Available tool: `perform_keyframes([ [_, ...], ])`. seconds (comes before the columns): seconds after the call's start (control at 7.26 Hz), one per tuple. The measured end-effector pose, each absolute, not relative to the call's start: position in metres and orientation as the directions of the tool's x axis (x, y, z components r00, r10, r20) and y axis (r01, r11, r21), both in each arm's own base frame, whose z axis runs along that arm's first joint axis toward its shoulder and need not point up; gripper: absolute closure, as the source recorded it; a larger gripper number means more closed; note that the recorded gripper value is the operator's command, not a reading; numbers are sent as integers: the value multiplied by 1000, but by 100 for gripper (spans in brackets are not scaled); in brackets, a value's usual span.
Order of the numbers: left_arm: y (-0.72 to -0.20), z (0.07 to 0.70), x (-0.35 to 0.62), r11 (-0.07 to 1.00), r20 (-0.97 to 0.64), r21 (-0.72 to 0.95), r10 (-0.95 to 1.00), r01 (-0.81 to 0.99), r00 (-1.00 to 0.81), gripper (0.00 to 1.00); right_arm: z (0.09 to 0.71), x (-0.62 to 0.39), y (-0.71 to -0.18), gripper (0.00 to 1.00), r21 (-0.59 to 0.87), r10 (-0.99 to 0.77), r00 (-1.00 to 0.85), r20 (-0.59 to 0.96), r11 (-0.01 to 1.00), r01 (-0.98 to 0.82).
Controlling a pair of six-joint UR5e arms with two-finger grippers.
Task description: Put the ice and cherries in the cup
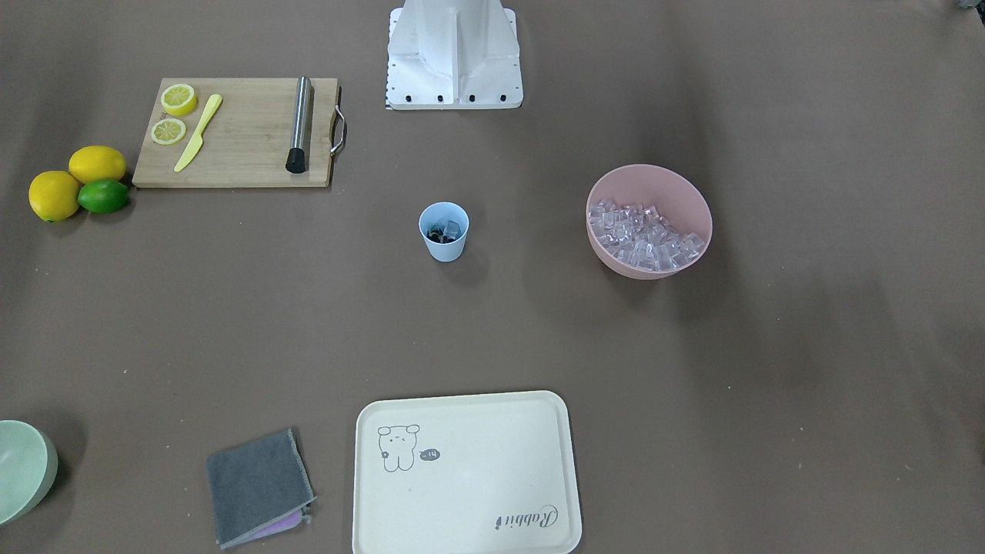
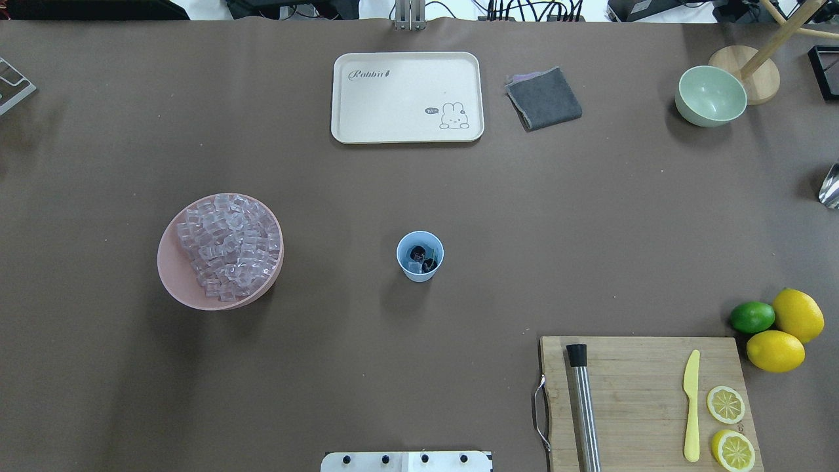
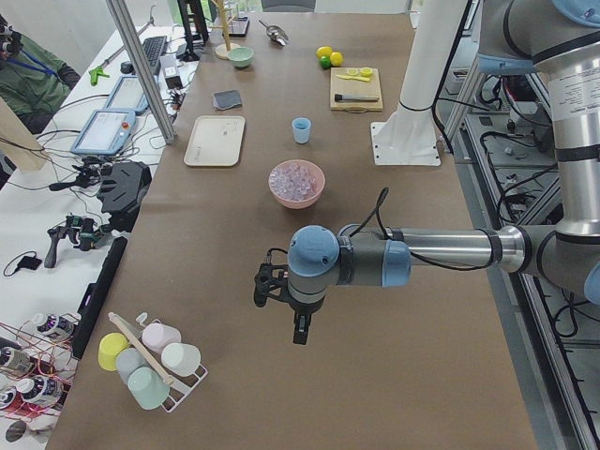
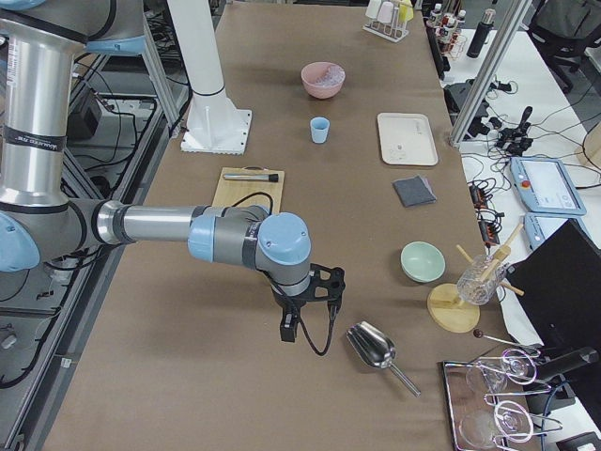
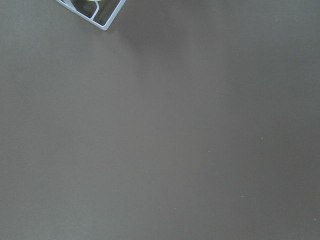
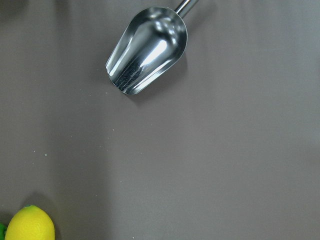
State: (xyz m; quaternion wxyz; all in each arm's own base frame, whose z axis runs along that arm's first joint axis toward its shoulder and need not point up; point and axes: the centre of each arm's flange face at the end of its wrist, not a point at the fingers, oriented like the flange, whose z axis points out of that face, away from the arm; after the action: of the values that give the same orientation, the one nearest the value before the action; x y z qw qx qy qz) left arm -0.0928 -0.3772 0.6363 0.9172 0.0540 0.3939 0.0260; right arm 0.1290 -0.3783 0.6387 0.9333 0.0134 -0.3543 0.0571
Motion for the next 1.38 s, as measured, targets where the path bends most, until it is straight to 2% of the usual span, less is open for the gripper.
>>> perform_keyframes([
  [0.55,-377,637,-93,993,-720,117,89,-6,688,1,668,129,-377,0,-58,122,735,667,992,-112],
  [1.38,-377,637,-93,993,-719,117,89,-6,689,1,677,126,-367,0,-74,127,728,674,992,-105],
])
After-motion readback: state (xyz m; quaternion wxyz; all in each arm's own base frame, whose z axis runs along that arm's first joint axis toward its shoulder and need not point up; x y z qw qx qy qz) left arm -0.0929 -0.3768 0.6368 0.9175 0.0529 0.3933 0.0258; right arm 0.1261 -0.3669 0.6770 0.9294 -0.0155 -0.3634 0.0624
